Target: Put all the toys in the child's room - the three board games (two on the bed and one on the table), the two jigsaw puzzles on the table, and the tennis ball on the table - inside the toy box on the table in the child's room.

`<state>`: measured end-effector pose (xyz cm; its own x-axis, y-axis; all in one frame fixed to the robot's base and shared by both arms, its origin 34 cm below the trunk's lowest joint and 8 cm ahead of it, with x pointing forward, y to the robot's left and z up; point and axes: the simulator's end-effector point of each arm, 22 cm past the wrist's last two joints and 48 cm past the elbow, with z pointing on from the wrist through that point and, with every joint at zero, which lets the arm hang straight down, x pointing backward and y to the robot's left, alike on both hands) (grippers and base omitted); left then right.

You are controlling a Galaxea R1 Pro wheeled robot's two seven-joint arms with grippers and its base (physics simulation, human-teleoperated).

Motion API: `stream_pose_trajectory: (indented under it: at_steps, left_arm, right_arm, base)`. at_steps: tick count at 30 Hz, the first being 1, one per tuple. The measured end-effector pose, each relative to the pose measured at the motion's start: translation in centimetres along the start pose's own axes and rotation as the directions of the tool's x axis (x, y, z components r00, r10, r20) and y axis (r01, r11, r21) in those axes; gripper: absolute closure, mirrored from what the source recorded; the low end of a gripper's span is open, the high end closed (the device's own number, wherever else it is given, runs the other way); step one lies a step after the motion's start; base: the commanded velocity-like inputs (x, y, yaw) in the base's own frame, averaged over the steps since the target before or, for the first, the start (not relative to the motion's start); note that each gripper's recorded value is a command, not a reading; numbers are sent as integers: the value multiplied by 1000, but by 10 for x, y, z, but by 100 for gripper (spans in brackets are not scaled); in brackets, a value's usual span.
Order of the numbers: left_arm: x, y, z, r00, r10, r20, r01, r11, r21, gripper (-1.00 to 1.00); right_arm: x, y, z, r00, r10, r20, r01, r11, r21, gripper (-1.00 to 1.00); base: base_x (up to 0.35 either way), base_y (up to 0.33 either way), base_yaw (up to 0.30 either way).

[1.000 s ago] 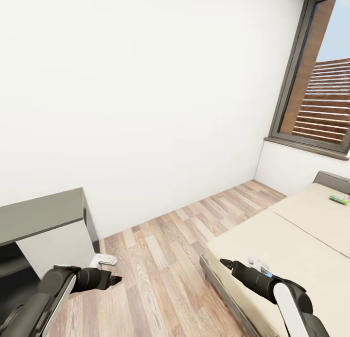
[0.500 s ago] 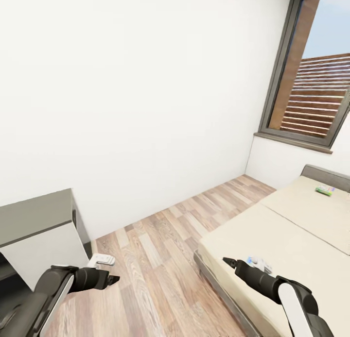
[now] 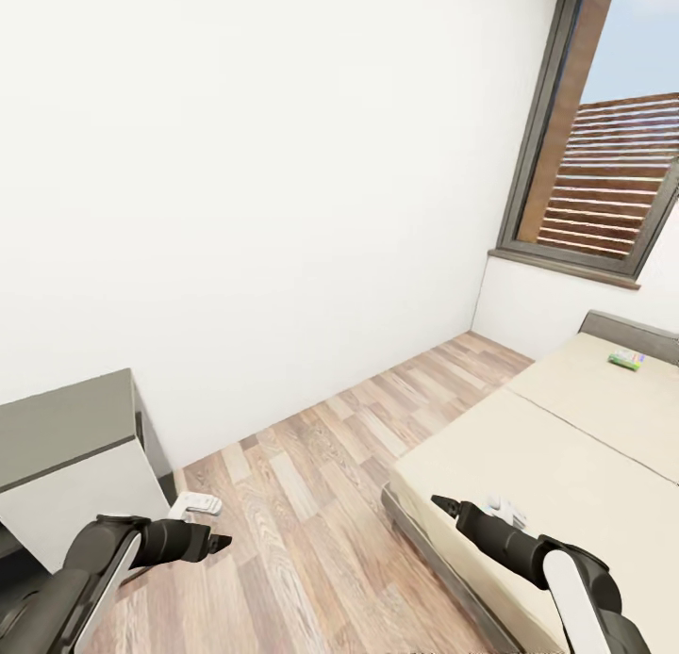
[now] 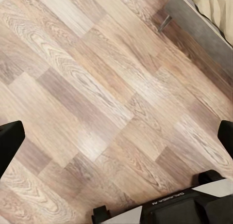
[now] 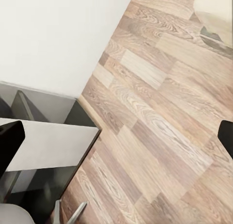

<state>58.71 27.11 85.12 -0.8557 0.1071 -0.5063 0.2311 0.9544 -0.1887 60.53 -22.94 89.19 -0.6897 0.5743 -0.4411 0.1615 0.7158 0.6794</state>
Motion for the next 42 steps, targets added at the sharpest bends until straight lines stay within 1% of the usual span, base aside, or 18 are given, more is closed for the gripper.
stream_pose_trajectory:
  at_steps: [8,17,32,42]
  left_arm:
    - [4,0,3,1000,-1,-13,1,1000,12,-100]
    - [9,4,6,1000,-2,-26,2,1000,11,-100]
    - [14,7,10,999,-5,-41,5,1000,11,-100]
    - [16,6,12,999,-6,-47,7,1000,17,-100]
  right_arm:
    - [0,-7,1,1000,13,0,-13,1000,10,-100]
    - [3,-13,4,1000,22,-9,-22,1000,20,-100]
    - [8,-19,8,999,31,-21,-31,999,29,-100]
    - [11,-23,10,999,37,-27,-36,999,34,-100]
  base:
    - [11,18,-87]
    - [2,3,-156]
    - [9,0,-220]
    - [119,61,-250]
